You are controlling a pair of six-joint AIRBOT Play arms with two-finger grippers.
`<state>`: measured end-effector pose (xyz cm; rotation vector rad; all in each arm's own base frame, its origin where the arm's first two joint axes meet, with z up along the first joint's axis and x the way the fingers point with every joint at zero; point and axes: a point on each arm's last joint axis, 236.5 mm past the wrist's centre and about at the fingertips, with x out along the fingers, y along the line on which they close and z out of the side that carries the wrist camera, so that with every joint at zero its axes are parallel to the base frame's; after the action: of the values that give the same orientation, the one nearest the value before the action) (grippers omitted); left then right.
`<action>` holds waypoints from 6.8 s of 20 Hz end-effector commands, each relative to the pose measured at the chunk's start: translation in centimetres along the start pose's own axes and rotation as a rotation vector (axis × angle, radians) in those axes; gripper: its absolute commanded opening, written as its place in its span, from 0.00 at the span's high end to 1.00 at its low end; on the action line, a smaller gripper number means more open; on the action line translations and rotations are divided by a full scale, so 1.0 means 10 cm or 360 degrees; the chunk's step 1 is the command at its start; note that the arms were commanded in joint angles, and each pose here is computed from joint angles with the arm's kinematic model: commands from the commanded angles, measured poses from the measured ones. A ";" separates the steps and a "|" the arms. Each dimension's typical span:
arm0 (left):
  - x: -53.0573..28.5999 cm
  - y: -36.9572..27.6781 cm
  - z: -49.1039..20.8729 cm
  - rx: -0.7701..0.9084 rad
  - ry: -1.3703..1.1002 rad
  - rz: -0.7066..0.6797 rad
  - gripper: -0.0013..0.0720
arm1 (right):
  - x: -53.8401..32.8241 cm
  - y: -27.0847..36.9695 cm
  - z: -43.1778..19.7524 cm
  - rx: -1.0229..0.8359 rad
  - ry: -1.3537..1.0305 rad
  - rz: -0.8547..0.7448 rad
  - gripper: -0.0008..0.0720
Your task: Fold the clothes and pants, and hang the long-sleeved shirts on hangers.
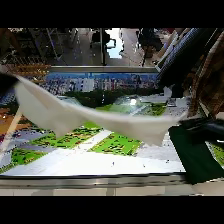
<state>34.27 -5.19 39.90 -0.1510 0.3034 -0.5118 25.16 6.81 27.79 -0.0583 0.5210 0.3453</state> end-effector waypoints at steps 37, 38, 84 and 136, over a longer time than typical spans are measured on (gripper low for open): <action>0.57 2.08 -3.68 -0.1085 0.1747 0.0577 0.59 | 2.48 -1.21 -1.94 0.0942 0.1211 0.0467 0.34; 0.48 1.89 -3.85 -0.1102 0.1711 0.0598 0.43 | 2.35 -1.15 -2.13 0.1027 0.1225 0.0510 0.32; -2.26 -1.02 1.70 0.0131 -0.1413 -0.0558 0.98 | -2.41 0.38 2.56 -0.0617 -0.1438 -0.0478 0.96; 1.43 2.54 -3.92 -0.1128 0.1217 0.0162 0.42 | 3.65 -1.32 -1.98 0.0503 0.1141 0.0428 0.41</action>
<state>49.75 6.30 -5.64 -0.5919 1.0488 -0.3285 55.76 3.75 -6.85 0.0293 1.0551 0.4370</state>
